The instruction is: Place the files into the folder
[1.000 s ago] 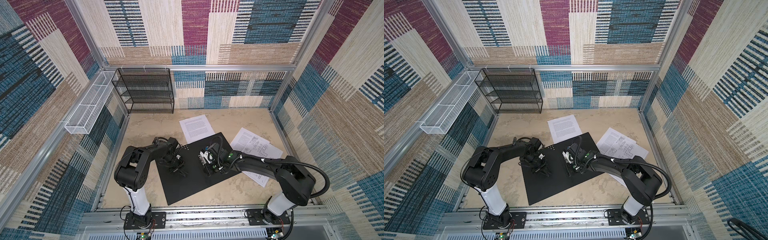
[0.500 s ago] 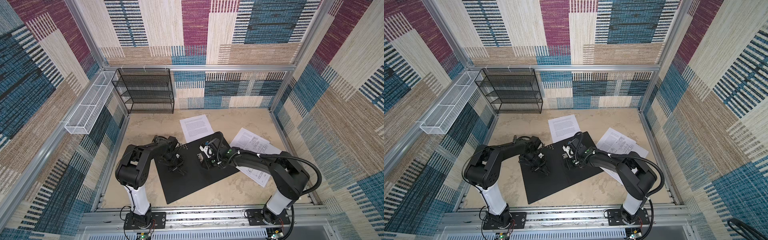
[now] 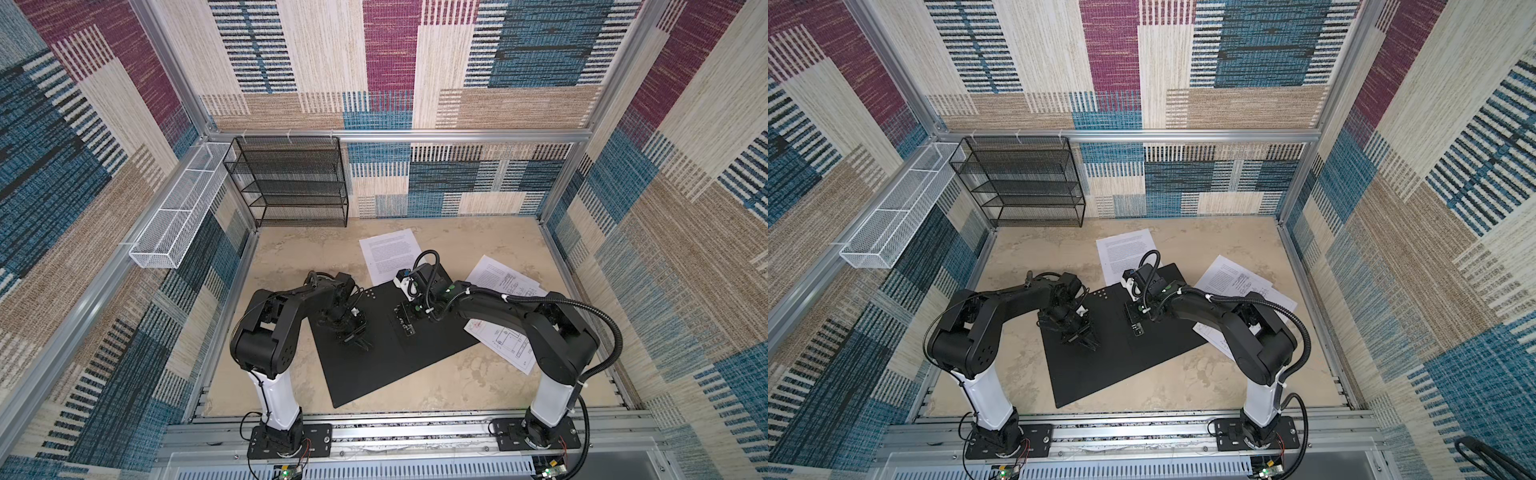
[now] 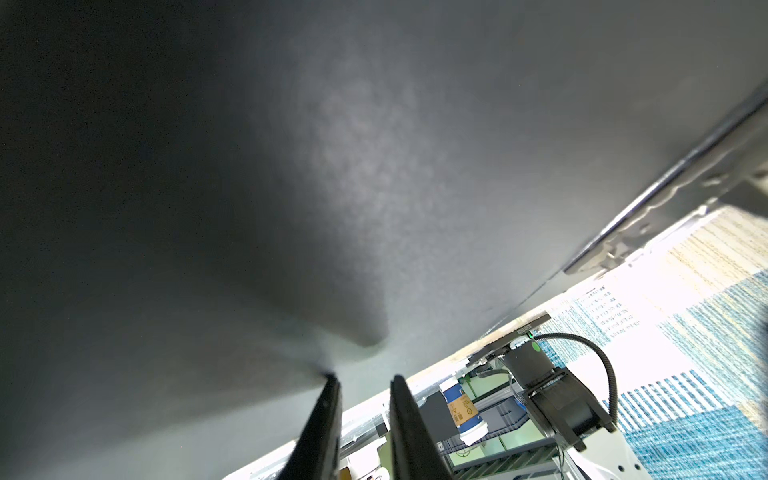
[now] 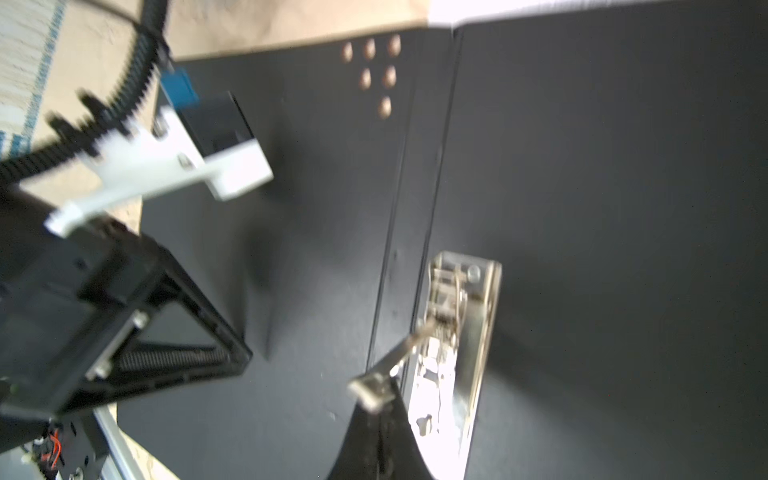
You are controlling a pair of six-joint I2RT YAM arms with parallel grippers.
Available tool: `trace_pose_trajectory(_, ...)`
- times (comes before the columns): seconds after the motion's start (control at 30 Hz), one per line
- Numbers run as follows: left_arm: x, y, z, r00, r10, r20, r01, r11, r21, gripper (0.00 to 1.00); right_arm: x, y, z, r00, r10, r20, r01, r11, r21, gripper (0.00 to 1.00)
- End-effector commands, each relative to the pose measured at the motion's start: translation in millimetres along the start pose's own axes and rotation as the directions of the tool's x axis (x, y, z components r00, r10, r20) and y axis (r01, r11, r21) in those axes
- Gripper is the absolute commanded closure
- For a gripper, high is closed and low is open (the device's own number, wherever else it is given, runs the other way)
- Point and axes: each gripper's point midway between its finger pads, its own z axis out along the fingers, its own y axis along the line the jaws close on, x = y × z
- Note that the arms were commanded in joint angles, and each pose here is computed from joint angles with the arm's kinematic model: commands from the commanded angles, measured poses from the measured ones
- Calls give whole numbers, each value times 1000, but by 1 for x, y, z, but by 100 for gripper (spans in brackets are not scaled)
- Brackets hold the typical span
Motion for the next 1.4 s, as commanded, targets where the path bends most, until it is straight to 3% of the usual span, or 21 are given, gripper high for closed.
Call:
trace_pose_trajectory(0.0,-26,60,0,987,-13,159,59,955,-289,77,-12,-1,6,1000,-24,7,23,1000,11,93)
trace_pose_trajectory(0.2,-26,59,1,987,-15,159,60,958,-281,77,-45,-6,24,999,-37,24,37,999,29,89)
trace_pose_trajectory(0.37,-28,55,1,988,-17,156,58,963,-264,77,-73,-12,17,997,-42,69,40,999,34,85)
trace_pose_trajectory(0.53,-30,51,0,988,-20,154,57,968,-245,77,-73,-18,20,997,-49,59,47,999,25,84)
trace_pose_trajectory(0.63,-31,48,0,988,-19,154,55,971,-234,77,-85,-13,-1,993,-59,103,55,998,41,84)
trace_pose_trajectory(0.77,-35,54,-6,986,-43,161,83,964,-254,77,-106,-23,-54,977,-43,208,13,989,144,63)
trace_pose_trajectory(0.83,-38,62,-14,982,-72,177,119,956,-270,77,-102,-42,-73,973,-1,231,-49,977,210,45)
trace_pose_trajectory(0.93,-43,68,-31,976,-88,200,144,947,-288,78,-84,-70,-95,965,65,255,-137,952,273,28)
trace_pose_trajectory(1.23,-34,98,-51,985,-101,139,147,913,-380,79,-28,-130,-143,896,257,363,-378,869,320,4)
trace_pose_trajectory(1.37,-42,102,-68,980,-99,171,157,919,-363,81,-8,-150,-162,855,318,410,-458,834,309,0)
